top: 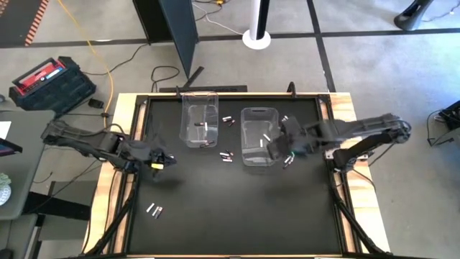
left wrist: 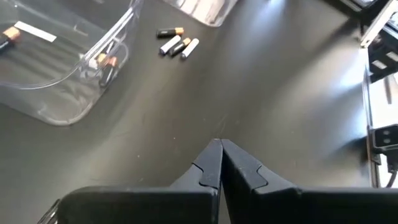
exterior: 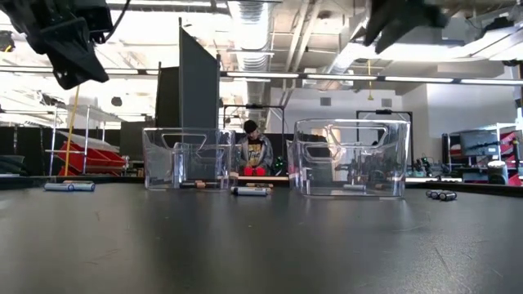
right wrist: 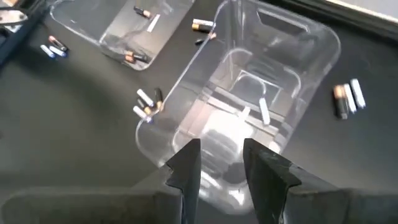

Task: Sort batteries
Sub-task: Put the black battery into the left transparent bin

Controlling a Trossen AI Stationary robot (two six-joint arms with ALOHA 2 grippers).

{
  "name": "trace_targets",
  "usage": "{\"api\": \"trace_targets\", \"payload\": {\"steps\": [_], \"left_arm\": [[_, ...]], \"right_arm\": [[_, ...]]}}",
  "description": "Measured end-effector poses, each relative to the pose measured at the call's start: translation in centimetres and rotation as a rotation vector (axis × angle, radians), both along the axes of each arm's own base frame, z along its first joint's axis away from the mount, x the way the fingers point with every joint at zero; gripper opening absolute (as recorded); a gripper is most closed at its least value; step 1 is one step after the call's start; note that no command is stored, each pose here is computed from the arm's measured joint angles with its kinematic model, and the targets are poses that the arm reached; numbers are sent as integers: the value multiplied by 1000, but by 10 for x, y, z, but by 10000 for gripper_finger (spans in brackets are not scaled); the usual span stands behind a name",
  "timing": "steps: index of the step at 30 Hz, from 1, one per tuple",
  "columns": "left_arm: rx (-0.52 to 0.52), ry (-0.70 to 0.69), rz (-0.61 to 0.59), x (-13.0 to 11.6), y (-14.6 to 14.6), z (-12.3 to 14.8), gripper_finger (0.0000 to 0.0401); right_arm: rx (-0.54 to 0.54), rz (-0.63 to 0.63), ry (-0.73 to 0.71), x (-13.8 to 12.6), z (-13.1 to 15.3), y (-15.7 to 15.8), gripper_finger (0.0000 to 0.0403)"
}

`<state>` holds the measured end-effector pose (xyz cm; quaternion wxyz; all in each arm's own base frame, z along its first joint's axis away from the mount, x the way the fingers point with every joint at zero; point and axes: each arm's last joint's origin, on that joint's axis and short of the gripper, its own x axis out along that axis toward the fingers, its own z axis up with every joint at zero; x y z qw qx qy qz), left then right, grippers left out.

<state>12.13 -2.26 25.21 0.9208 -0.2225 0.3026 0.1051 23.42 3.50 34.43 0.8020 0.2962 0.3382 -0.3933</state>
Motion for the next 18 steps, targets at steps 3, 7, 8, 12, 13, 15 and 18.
{"api": "trace_targets", "payload": {"steps": [3,7,8,12,13,15,18], "left_arm": [[7,22,1,4,-1,-3,2],[62,58,-33,9,-2,-6,2],[79,69,-33,10,-2,-7,2],[100,89,92,16,-1,-12,12],[104,94,118,18,0,-13,20],[130,112,145,21,0,-16,43],[147,131,160,26,-1,-19,89]], "right_arm": [[3,-38,-13,-8,-4,23,137],[21,-65,-16,-6,-18,54,136],[27,-68,-14,-4,-23,62,136],[27,-74,24,5,-48,94,136],[25,-72,34,7,-55,101,136],[30,-61,39,12,-67,115,136],[49,-26,15,20,-80,133,136]]}}
